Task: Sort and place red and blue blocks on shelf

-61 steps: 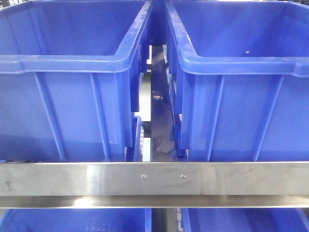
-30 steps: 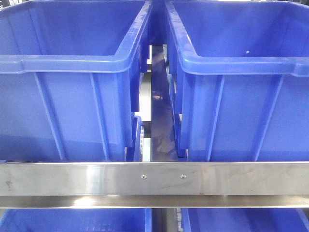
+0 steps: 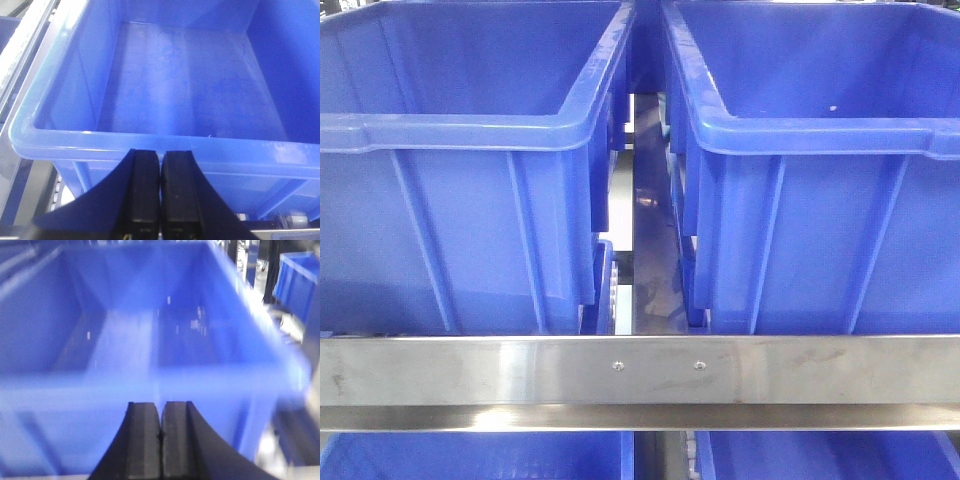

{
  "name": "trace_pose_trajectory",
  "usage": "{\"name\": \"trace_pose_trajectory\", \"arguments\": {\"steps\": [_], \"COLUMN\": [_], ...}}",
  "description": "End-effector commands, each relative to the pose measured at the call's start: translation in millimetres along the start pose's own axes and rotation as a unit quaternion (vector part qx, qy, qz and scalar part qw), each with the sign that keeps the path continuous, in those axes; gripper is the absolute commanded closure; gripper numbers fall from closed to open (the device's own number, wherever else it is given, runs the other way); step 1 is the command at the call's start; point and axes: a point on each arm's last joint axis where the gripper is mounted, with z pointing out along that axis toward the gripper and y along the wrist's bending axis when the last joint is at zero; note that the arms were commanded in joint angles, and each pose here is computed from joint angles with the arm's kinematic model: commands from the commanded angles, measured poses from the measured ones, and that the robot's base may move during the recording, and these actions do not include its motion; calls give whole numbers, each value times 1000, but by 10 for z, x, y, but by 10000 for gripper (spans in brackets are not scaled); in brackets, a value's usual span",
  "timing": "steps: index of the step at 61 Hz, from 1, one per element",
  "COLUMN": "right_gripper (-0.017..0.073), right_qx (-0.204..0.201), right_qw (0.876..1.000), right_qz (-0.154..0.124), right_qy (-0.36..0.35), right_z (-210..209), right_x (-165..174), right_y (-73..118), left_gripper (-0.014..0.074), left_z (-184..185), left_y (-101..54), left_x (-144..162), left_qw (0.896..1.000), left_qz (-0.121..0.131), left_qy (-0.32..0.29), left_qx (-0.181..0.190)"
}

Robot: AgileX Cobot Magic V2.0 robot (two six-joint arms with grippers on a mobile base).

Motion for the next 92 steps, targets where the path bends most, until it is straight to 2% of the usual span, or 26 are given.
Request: {"name": "trace_pose_trajectory", "arguments": {"steps": [1, 30, 40, 92], "right_gripper": [512, 512, 512, 512], "right_qx": [-10, -7, -5, -5], "right_qw": [998, 999, 999, 999], "right_qz": [12, 10, -2, -2], "right_qy": [-55, -52, -52, -52], "right_z": [-44, -78, -77, -77], "right_x": [-25, 40, 41, 41], "right_y": [7, -7, -8, -8], "left_gripper": [460, 460, 460, 460], "left_z": [-28, -28, -28, -28], "left_y": [-39, -39, -39, -39], "left_x": [-157, -157, -157, -157], "left_qw": [999, 999, 999, 999], "left_qz": [1, 1, 1, 1], "left_qy": [-50, -50, -50, -50], "left_qx": [16, 16, 16, 16]}}
